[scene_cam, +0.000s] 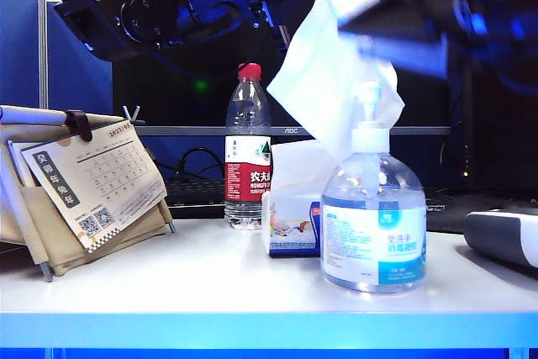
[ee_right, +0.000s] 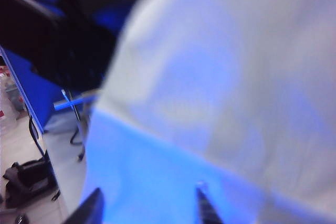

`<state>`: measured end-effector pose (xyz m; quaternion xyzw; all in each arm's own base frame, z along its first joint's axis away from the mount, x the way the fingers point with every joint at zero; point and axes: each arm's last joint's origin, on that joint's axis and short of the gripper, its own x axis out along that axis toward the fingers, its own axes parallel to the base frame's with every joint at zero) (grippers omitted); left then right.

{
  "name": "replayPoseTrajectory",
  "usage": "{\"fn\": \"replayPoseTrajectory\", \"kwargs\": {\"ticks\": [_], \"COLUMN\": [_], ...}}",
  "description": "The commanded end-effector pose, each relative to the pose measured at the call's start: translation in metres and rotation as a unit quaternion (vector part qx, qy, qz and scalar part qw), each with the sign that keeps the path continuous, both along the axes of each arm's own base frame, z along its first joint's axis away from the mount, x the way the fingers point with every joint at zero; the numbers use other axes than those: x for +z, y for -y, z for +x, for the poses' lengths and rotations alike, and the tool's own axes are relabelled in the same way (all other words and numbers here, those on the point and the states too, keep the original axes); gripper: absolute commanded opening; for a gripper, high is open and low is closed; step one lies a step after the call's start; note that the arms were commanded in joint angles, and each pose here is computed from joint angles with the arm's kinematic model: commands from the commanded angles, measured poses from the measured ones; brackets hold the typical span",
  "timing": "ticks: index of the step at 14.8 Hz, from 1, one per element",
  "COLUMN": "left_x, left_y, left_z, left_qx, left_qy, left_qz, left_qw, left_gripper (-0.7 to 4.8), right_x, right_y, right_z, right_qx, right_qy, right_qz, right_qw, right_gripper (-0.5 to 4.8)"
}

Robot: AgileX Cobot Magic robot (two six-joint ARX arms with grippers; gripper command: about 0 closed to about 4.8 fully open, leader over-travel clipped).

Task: Pull out a tissue from the tissue dispenser, then press the switch of the alcohol sanitizer bottle to drop some sanitizer on the paper tissue, and finally place the treated tissue on the table.

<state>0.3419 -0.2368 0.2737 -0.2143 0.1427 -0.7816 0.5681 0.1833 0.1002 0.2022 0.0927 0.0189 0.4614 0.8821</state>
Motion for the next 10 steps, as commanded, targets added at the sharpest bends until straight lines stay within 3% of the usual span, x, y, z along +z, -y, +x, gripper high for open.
{"fn": "replayPoseTrajectory", "kwargs": {"ticks": [1, 5, 6, 10], "left_x": [0.0037, 0.0041, 0.0044, 0.0041], "left_y": [-0.0013, -0.0023, -0.0041, -0.0082], "left_z": [-0.0008, -0.0006, 0.0004, 0.0026], "left_qx": [-0.002, -0.002, 0.000, -0.003], "left_qy": [0.010, 0.013, 0.015, 0.016], "left_qz": [-0.004, -0.005, -0.006, -0.001], "left_qw": [1.000, 1.000, 1.000, 1.000], "left_gripper": [-0.06, -0.06, -0.06, -0.06], "right_x": [0.0111, 0.0096, 0.0099, 0.0085], "right_y": [-0.0021, -0.0024, -0.0023, -0.0016], "right_z": [0.0063, 0.0076, 0.0077, 0.0086], "right_qx": [-0.003, -0.004, -0.006, -0.024], "right_qy": [0.012, 0.006, 0.021, 0.014], "right_qz": [-0.005, -0.020, -0.030, -0.034], "right_qw": [1.000, 1.000, 0.999, 0.999], "right_gripper": [2.06, 0.97, -0.06, -0.06]}}
